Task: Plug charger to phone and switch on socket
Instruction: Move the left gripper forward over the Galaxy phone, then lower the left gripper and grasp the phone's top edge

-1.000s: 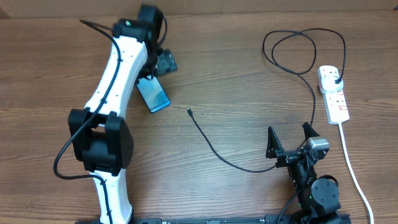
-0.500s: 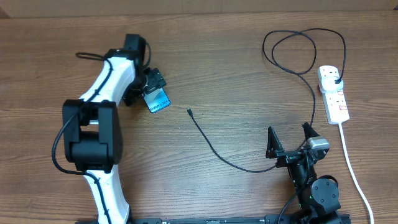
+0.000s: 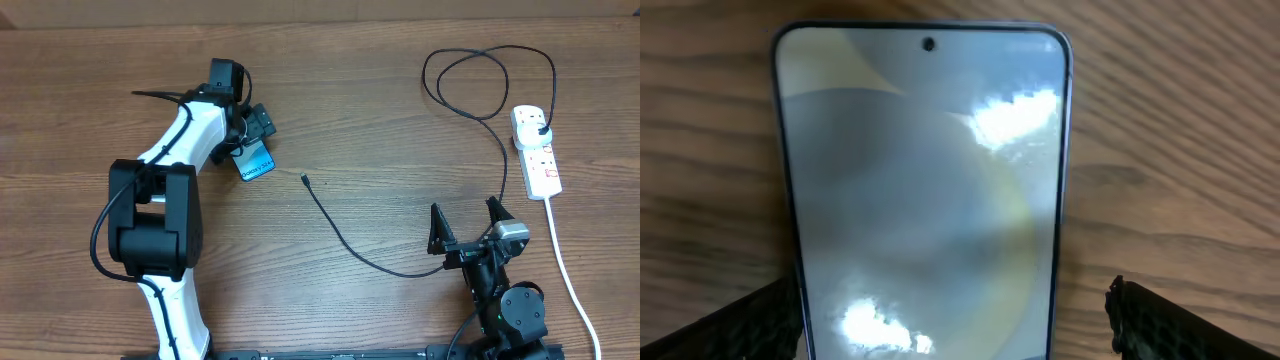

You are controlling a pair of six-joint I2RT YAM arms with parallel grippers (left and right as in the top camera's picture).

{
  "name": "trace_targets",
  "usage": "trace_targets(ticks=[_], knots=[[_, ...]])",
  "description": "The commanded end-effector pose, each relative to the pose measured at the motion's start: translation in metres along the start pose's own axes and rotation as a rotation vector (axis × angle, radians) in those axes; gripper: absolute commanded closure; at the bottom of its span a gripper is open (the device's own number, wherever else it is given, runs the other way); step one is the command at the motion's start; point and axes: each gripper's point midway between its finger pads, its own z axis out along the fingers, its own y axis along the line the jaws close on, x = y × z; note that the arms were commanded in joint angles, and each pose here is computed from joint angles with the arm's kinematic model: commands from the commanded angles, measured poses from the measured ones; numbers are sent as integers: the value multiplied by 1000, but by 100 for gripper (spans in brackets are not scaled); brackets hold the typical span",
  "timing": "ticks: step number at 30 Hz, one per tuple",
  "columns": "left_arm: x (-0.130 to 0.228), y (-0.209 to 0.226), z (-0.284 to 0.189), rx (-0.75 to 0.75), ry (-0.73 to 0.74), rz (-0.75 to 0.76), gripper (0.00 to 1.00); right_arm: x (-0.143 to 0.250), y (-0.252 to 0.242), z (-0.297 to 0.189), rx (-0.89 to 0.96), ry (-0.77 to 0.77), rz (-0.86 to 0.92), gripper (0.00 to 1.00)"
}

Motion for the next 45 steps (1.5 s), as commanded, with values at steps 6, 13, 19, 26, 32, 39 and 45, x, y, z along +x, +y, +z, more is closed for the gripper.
trace_targets(ticks=[6, 13, 19, 26, 32, 39, 45], knots=[[22, 13, 18, -54, 51, -37, 3, 1, -3, 0, 12, -7, -2, 0], [22, 12, 19, -52, 51, -11, 9, 1, -3, 0, 12, -7, -3, 0], [23, 13, 19, -54, 55, -9, 9, 1, -3, 0, 12, -7, -3, 0], [27, 17, 13, -83, 87, 11, 0, 1, -3, 0, 13, -7, -3, 0], [16, 10, -15, -107, 107, 37, 0, 1, -3, 0, 12, -7, -3, 0], [0, -2, -41, -131, 67, 56, 0, 1, -3, 0, 12, -7, -3, 0], [-1, -13, -52, -160, 34, 93, 0, 1, -3, 0, 12, -7, -3, 0]])
